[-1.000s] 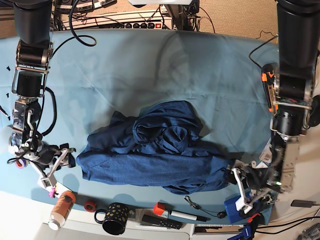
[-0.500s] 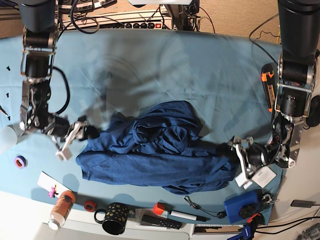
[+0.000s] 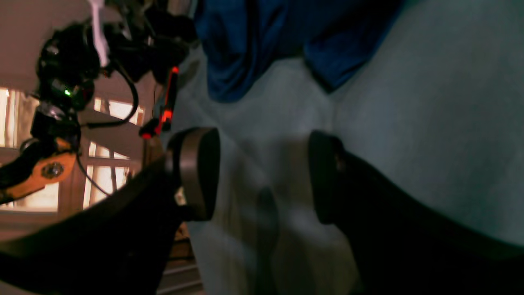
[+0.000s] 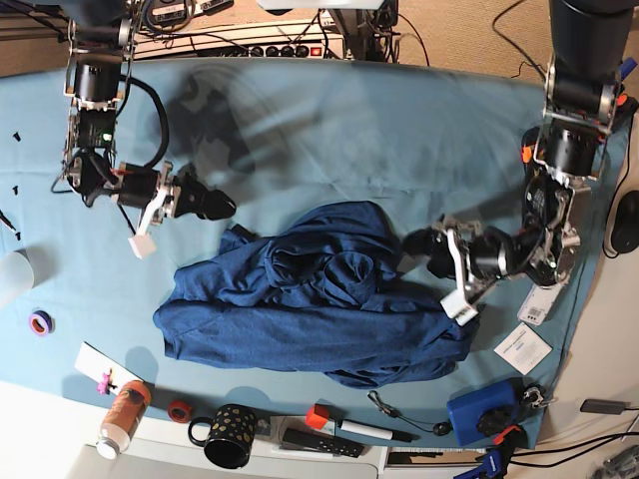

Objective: Layout the t-shirt on the table in an organized manner, then fold the t-shirt properly
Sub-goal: 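Raise both grippers and move them over the bunched shirt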

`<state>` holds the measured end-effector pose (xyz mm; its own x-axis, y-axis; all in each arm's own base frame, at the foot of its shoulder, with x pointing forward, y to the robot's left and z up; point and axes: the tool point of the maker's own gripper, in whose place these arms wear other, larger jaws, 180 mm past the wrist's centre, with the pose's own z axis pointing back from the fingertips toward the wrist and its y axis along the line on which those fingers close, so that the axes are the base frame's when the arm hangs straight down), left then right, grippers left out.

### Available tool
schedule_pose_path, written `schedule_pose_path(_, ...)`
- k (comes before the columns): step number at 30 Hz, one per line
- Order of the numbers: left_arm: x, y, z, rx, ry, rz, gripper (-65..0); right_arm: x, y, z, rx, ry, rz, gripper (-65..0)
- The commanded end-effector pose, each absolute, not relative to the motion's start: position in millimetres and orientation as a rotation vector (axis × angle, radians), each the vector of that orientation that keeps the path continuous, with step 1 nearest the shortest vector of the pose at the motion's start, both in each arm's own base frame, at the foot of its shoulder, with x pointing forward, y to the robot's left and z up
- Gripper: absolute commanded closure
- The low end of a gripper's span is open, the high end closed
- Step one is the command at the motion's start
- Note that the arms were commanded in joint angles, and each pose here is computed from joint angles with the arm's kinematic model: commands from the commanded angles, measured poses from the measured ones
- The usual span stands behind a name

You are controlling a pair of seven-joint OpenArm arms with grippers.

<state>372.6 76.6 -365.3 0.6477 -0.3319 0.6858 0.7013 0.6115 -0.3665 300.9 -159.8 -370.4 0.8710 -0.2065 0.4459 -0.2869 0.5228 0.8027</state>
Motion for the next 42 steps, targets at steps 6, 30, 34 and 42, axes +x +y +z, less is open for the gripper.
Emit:
schedule_pose_path(6,383,67,-332,-0.675,-0.717,-0.703,-41.0,295,-148,-374,1.087,-0.548,-0.007,-34.3)
schedule_pose_path(30,386,64,-330,-0.678,-0.738,-0.703,-41.0,352,-235,-291,0.297,-1.021,-0.097,-34.3)
schedule_pose_path(34,386,61,-329,-0.683,-0.743,-0.703,-41.0,344,-215,-313,0.347,-0.974,-0.17,-34.3)
schedule_pose_path(42,386,54,-329,-0.696,-0.744,-0.705,-41.0,343,-169,-337,0.445,-0.929,-0.296,-34.3)
